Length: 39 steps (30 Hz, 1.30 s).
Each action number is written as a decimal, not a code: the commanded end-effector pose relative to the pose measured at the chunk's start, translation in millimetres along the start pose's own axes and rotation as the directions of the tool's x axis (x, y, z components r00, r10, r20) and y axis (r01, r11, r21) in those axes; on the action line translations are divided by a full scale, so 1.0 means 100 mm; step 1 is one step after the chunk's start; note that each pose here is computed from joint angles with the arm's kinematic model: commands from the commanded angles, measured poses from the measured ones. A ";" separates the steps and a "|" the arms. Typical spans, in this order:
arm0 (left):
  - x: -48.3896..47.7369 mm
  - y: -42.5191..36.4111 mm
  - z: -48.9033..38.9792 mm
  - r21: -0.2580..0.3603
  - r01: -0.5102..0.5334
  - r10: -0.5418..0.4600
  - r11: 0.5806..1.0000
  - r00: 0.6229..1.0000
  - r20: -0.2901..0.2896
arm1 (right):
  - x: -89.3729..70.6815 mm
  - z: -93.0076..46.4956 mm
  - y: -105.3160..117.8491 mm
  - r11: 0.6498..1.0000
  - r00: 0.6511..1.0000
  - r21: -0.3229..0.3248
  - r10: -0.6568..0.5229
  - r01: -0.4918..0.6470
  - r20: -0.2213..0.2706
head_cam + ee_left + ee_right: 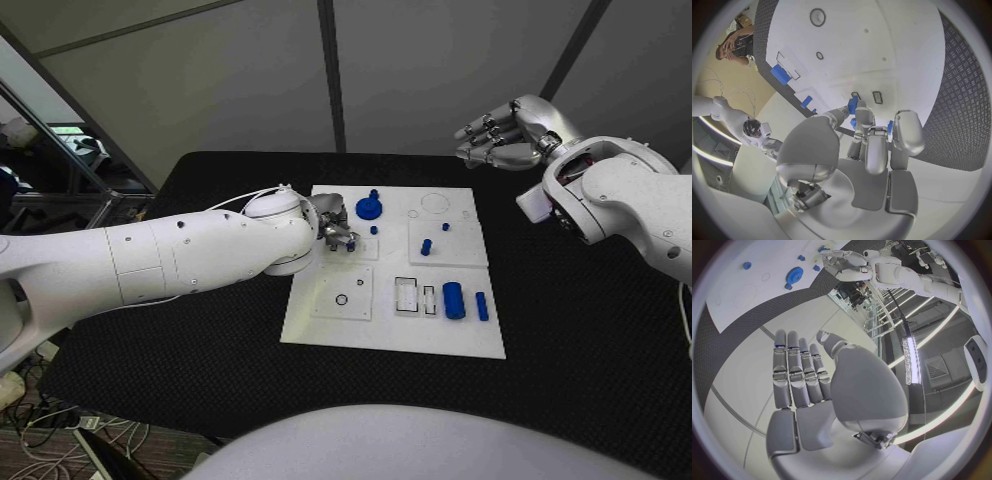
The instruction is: Assemble the parts on the task board
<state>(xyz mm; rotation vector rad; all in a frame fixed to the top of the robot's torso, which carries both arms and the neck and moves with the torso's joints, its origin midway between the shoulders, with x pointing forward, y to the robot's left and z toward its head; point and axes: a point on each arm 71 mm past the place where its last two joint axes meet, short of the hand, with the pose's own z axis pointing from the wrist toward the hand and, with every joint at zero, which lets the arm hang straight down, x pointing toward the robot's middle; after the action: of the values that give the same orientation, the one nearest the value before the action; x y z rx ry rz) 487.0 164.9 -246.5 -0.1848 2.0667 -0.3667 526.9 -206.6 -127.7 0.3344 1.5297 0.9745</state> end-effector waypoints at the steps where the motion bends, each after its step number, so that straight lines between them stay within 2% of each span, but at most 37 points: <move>1: 0.007 -0.003 -0.002 0.002 -0.021 0.021 1.000 1.000 -0.016 | 0.00 0.00 0.03 1.000 1.000 -0.021 -0.009 0.009 -0.012; 29: 0.028 -0.006 0.008 0.001 -0.039 0.039 0.999 0.998 -0.044 | 0.02 0.01 0.04 0.999 1.000 -0.030 -0.014 0.014 -0.025; 39: 0.049 -0.010 0.015 0.001 -0.057 0.057 0.998 0.996 -0.072 | 0.02 0.00 0.04 0.999 1.000 -0.032 -0.015 0.015 -0.027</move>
<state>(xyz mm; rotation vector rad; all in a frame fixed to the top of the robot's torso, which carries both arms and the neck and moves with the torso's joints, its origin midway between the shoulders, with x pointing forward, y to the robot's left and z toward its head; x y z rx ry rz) 488.5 163.8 -246.3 -0.1504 2.0992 -0.3546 525.8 -204.0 -127.8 0.3048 1.5415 0.9838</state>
